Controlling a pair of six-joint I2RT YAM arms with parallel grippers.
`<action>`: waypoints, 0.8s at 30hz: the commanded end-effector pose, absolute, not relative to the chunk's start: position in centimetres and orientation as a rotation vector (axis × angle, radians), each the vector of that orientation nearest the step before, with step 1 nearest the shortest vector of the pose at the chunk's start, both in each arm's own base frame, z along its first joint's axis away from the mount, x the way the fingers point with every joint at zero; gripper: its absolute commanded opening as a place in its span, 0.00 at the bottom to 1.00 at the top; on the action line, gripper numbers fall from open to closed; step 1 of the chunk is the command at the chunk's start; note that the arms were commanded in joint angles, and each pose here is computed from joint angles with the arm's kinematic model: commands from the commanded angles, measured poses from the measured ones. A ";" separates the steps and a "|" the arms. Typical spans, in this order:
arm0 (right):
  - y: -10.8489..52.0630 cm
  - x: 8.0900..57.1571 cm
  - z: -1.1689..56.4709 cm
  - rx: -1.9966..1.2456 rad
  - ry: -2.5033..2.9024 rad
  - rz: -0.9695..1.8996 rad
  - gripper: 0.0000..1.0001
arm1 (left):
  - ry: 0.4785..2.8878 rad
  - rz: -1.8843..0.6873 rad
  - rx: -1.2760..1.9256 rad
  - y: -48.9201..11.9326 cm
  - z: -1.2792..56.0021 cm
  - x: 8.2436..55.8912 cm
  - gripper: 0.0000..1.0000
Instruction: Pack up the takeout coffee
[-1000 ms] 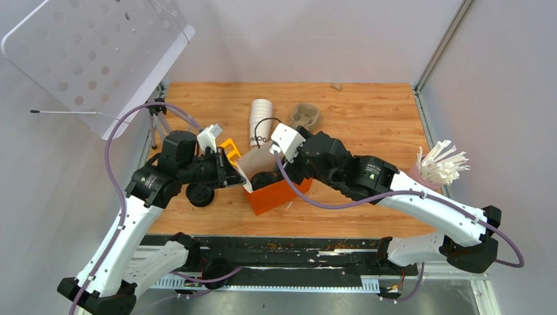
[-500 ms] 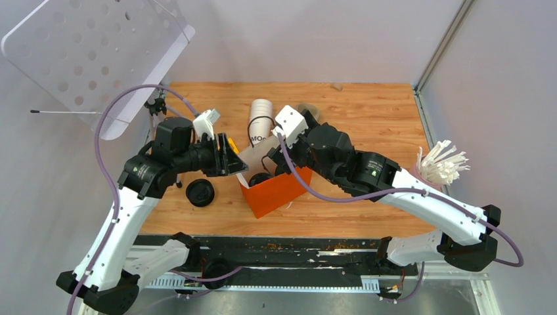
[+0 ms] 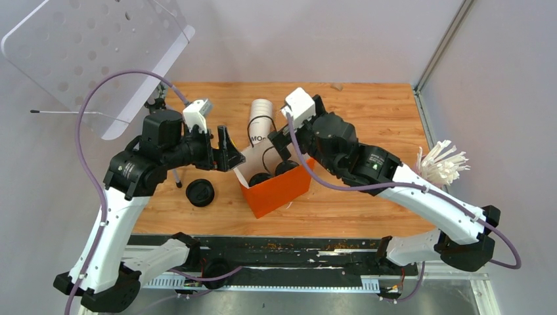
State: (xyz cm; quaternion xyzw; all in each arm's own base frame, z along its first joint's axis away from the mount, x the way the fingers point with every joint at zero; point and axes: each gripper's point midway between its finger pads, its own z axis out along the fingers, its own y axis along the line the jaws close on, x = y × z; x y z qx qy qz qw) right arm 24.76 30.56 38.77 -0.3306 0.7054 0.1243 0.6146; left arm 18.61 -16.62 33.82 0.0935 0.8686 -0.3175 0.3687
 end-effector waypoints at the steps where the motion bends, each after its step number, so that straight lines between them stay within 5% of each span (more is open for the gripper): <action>1: 28.3 27.5 43.3 -0.587 1.572 0.293 1.00 | 2.134 -0.722 0.312 -15.5 35.6 19.0 1.00; 15: 18.0 37.5 39.4 -0.189 1.753 0.178 0.94 | 2.064 -0.559 0.366 -13.5 36.1 19.8 1.00; 24: 12.1 36.3 36.7 -0.165 1.890 -0.012 0.91 | 2.123 -0.502 0.315 -12.1 34.8 18.8 1.00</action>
